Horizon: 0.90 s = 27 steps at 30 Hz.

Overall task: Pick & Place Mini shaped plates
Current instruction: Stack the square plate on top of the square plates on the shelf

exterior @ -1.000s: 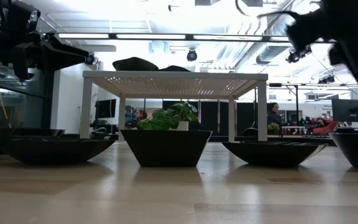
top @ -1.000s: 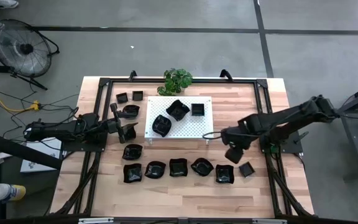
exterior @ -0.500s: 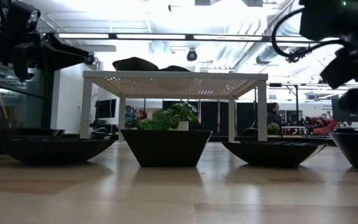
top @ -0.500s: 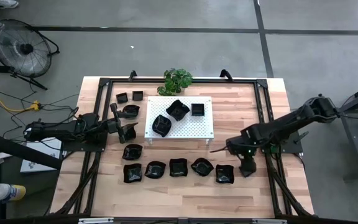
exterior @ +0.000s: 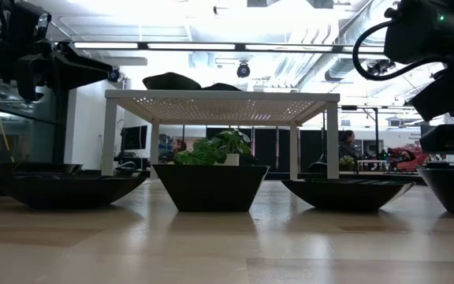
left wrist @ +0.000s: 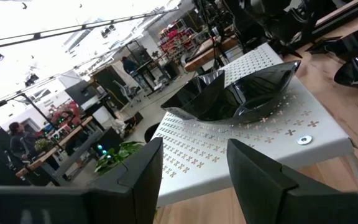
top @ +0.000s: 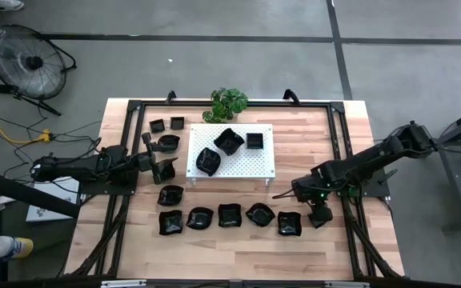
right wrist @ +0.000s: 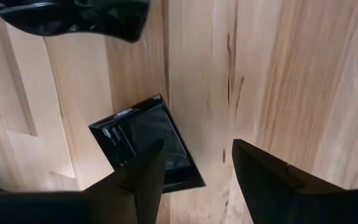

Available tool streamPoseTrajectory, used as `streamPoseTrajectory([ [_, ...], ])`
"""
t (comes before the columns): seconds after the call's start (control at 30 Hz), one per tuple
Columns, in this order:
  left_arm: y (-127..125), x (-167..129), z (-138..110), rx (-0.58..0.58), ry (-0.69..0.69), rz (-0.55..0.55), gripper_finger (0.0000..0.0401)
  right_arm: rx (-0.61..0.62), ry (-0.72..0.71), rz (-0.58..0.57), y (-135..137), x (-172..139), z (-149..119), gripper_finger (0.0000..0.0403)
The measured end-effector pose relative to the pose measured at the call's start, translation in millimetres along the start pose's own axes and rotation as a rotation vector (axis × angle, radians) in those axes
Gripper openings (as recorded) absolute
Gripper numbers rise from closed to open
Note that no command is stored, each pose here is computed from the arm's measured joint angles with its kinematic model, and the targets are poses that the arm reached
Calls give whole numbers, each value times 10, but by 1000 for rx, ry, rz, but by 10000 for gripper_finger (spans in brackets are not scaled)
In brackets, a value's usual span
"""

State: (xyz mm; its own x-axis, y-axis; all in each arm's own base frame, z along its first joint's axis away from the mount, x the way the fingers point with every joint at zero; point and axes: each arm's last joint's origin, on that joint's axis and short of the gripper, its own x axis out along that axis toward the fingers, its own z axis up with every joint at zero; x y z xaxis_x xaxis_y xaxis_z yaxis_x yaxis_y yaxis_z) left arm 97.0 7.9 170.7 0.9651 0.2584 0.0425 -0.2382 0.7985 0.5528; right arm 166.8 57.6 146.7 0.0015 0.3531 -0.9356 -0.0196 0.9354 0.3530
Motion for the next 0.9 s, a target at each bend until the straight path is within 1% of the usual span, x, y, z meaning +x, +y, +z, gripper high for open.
streamPoseTrajectory([
  [0.17, 1, 0, 0, 0, 1, 2, 175, -30, -1, -3, -1, 3, 3, 181],
  [0.47, 1, 0, 0, 0, 1, 2, 175, -54, 11, 3, 28, 75, 37, 181],
  [0.9, 0, 0, 0, 0, 0, 1, 175, -75, 25, 2, 83, 97, 14, 181],
])
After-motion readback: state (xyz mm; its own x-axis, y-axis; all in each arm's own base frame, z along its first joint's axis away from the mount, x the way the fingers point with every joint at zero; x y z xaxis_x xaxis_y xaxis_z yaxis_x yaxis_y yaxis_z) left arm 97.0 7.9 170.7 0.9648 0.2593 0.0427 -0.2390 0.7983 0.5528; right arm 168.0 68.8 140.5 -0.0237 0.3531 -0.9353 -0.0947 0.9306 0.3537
